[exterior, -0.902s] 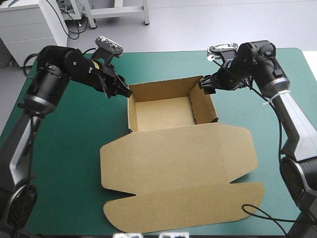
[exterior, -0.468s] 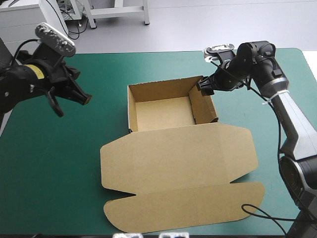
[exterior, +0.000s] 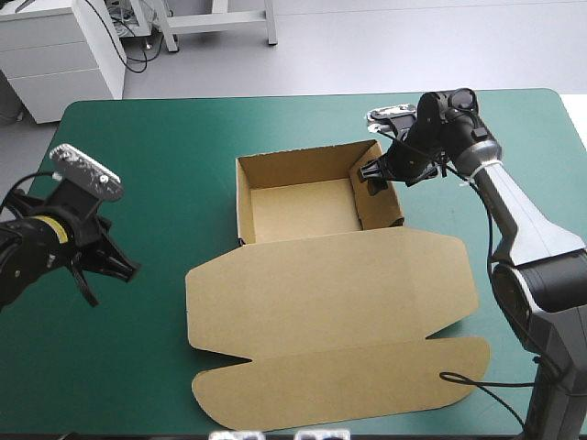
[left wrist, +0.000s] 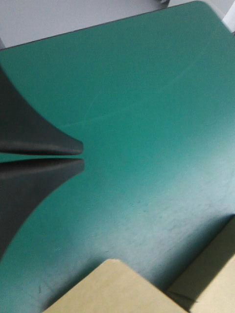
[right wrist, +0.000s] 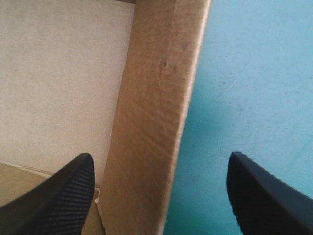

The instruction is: Fold the box

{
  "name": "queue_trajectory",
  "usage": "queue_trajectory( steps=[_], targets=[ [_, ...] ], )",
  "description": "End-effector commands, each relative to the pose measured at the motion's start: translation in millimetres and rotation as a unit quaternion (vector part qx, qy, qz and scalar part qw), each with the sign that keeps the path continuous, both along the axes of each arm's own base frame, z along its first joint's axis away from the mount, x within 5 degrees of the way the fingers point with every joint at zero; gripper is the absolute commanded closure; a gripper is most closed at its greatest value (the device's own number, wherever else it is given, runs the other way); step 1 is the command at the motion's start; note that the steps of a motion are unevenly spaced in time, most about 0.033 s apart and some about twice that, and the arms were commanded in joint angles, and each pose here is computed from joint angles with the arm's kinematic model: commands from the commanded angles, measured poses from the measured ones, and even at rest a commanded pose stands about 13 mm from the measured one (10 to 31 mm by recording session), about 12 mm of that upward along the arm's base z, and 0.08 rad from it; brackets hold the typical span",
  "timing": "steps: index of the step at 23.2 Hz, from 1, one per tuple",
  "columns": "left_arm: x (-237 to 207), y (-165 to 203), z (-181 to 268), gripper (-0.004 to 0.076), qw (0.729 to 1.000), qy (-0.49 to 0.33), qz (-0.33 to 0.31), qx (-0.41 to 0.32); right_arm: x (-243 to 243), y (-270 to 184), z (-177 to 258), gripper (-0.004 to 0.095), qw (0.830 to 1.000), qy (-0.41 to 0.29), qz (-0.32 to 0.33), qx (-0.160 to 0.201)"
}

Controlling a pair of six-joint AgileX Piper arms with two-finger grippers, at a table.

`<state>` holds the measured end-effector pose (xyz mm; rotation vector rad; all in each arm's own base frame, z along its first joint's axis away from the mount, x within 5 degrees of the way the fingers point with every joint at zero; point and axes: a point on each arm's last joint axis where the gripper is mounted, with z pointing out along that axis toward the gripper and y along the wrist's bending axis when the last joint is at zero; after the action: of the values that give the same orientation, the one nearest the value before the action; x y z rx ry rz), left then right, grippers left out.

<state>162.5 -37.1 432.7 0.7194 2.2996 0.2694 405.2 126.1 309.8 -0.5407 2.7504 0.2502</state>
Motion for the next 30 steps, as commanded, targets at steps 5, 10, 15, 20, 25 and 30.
queue_trajectory(
  steps=[5, 10, 15, 20, 25, 30],
  targets=[
    [-28, 11, -56, 0.0717, 0.996, 0.079, 0.024, 0.015, 6, 4, -1, 0.0333, 1.000, 0.006, 0.002, 0.031],
    [-35, 11, -100, 0.0717, 0.988, 0.150, 0.026, 0.026, 10, 5, -12, 0.0494, 0.999, 0.017, 0.003, 0.027],
    [-40, 12, -138, 0.0717, 0.978, 0.204, 0.034, 0.039, 11, 3, -12, 0.0767, 1.000, 0.007, 0.021, 0.008],
    [-41, 13, -138, 0.0718, 0.979, 0.198, 0.034, 0.040, 20, -19, 8, 0.0927, 0.997, -0.046, 0.008, -0.053],
    [-41, 13, -138, 0.0718, 0.979, 0.198, 0.034, 0.040, 28, -54, 35, 0.0927, 0.994, -0.090, -0.034, -0.057],
    [-43, 14, -138, 0.0718, 0.976, 0.210, 0.037, 0.043, 33, -128, 48, 0.0927, 0.982, -0.108, -0.116, -0.098]
  ],
)
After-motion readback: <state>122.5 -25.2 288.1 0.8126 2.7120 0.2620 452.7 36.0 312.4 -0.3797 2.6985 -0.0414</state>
